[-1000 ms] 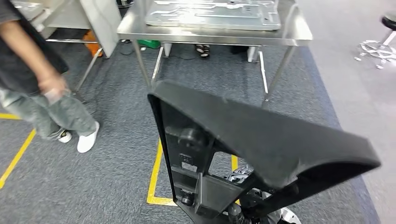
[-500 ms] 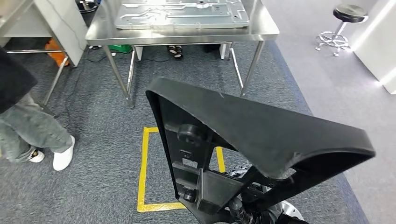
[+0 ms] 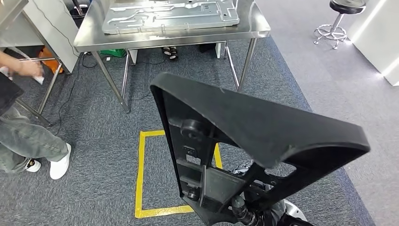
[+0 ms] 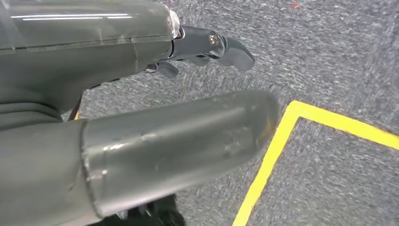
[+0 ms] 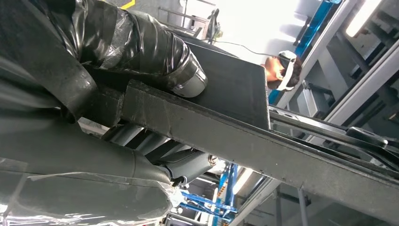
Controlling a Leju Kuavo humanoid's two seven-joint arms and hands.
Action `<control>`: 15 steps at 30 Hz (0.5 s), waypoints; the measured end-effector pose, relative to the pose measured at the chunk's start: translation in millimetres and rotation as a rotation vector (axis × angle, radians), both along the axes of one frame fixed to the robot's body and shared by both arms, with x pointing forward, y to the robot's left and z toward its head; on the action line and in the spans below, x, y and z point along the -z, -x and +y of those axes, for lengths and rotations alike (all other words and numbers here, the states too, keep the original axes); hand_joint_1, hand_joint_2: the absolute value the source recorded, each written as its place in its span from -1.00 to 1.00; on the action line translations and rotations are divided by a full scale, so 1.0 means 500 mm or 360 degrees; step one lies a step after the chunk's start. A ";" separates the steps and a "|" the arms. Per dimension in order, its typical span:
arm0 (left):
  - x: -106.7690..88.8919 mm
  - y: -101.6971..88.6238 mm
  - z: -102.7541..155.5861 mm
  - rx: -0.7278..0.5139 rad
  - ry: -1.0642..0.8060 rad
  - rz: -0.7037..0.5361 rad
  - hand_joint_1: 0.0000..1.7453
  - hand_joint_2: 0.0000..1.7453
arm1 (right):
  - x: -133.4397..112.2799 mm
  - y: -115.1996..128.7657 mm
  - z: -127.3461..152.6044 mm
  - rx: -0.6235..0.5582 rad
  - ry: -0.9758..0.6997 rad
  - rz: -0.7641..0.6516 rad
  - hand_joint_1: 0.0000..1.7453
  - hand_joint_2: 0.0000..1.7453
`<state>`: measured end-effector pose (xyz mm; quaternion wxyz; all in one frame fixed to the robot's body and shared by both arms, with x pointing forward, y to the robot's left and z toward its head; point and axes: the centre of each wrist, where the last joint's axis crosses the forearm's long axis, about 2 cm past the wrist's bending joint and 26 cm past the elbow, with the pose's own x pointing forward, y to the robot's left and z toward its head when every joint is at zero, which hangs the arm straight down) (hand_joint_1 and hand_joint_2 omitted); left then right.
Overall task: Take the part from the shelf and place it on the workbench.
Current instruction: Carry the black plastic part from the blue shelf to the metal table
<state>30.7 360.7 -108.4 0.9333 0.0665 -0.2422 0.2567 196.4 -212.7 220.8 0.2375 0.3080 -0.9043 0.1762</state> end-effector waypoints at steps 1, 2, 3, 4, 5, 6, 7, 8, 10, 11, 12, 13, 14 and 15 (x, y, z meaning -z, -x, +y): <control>0.000 0.001 0.000 0.0000 -0.0001 0.0001 -1.00 -1.00 | 0.000 0.000 0.000 0.0001 0.0000 0.0000 1.00 1.00; 0.000 0.001 0.000 0.0001 -0.0001 0.0000 -1.00 -1.00 | 0.000 0.000 0.000 0.0003 0.0000 0.0000 1.00 1.00; 0.000 0.001 0.000 0.0002 -0.0003 -0.0001 -1.00 -1.00 | 0.000 0.000 0.000 0.0004 0.0000 0.0000 1.00 1.00; 0.000 0.001 0.001 0.0003 -0.0006 -0.0004 -1.00 -1.00 | 0.000 0.000 0.000 0.0005 0.0000 0.0000 1.00 1.00; 0.000 0.000 0.001 0.0005 -0.0008 -0.0007 -1.00 -1.00 | 0.000 0.000 0.000 0.0007 -0.0001 0.0000 1.00 1.00; 0.000 0.000 0.002 0.0006 -0.0009 -0.0009 -1.00 -1.00 | 0.000 0.000 0.000 0.0009 -0.0002 0.0000 1.00 1.00; 0.000 0.000 0.002 0.0008 -0.0011 -0.0011 -1.00 -1.00 | 0.000 0.000 0.000 0.0012 -0.0003 0.0000 1.00 1.00; 0.000 -0.001 0.001 0.0010 -0.0011 -0.0012 -1.00 -1.00 | 0.000 0.000 -0.001 0.0015 -0.0005 0.0000 1.00 1.00; 0.000 0.000 0.001 0.0012 -0.0011 -0.0016 -1.00 -1.00 | -0.001 -0.001 -0.001 0.0020 -0.0008 -0.0002 1.00 1.00; 0.000 0.000 0.001 0.0013 -0.0010 -0.0018 -1.00 -1.00 | -0.002 -0.001 -0.002 0.0021 -0.0009 -0.0004 1.00 1.00; 0.000 0.000 0.000 0.0012 -0.0009 -0.0020 -1.00 -1.00 | -0.001 -0.001 -0.002 0.0023 -0.0010 -0.0004 1.00 1.00; 0.000 0.000 0.000 0.0011 -0.0008 -0.0022 -1.00 -1.00 | -0.001 -0.001 -0.003 0.0025 -0.0009 -0.0003 1.00 1.00; 0.000 0.000 0.000 0.0010 -0.0008 -0.0023 -1.00 -1.00 | 0.000 -0.001 -0.004 0.0026 -0.0008 0.0000 1.00 1.00; 0.000 0.001 0.000 0.0009 -0.0007 -0.0023 -1.00 -1.00 | 0.001 0.000 -0.004 0.0027 -0.0006 0.0003 1.00 1.00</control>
